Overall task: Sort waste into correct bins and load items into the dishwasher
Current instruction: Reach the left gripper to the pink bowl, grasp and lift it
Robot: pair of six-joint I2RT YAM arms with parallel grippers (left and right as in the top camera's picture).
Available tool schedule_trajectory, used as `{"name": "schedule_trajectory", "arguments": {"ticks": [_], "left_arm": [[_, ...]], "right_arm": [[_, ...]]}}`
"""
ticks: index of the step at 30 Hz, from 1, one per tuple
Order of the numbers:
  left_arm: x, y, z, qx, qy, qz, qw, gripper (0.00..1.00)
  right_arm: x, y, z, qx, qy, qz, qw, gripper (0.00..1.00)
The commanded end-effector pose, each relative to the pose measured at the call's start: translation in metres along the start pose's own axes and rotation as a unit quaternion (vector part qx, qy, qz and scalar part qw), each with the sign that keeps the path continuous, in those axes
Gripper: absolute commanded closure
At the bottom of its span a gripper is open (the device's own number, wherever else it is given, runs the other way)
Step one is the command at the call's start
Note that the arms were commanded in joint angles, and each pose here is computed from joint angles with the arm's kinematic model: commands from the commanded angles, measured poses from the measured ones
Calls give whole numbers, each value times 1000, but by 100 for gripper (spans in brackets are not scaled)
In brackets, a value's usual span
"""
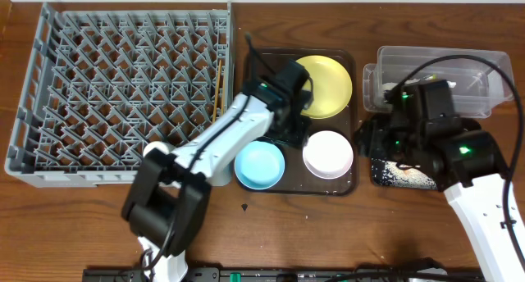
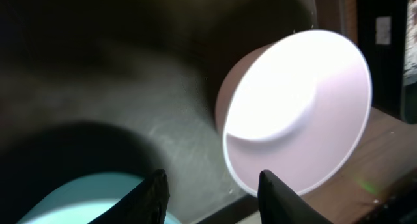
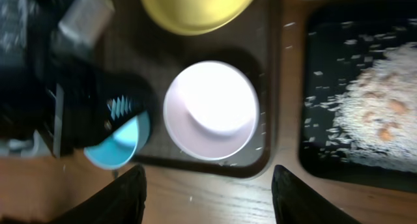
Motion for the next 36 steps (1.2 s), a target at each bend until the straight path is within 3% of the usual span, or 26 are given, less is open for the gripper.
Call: {"name": "schedule_trajectory", "arguments": {"ticks": [1,12,16,32,34,36], "left_arm": [[-5,27,6,26,5,-4,1000,55],[-4,45,2,17,4,-22,1000,60],[-4,59,4,26,-2,-29,999,71],[0,82,2,32,-8,-32,999,81],[4,89,3,40,-14,-37,998,92],[5,89,4,42,-22,-38,998,92]], "right_arm": [[-6,-12,-2,-24,20,12,999,38],[-6,-12,-1,-22,16,12,1000,36],[-6,-12,-1,-21,16,12,1000,36],[-6,-12,0,-20,17,10,1000,36],[-6,-12,0,-20,17,10,1000,36],[-5,-12,0,-19,17,9,1000,36]]}}
Point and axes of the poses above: each gripper's point midway between its finger pads, its own y axis out along the fingers, its own x axis along the line the jaws close on, z = x × y, the point moved 7 cm from there along -y, back along the fingers, and after that the axes turned 11 degrees about -y, right-handed, at the moved point
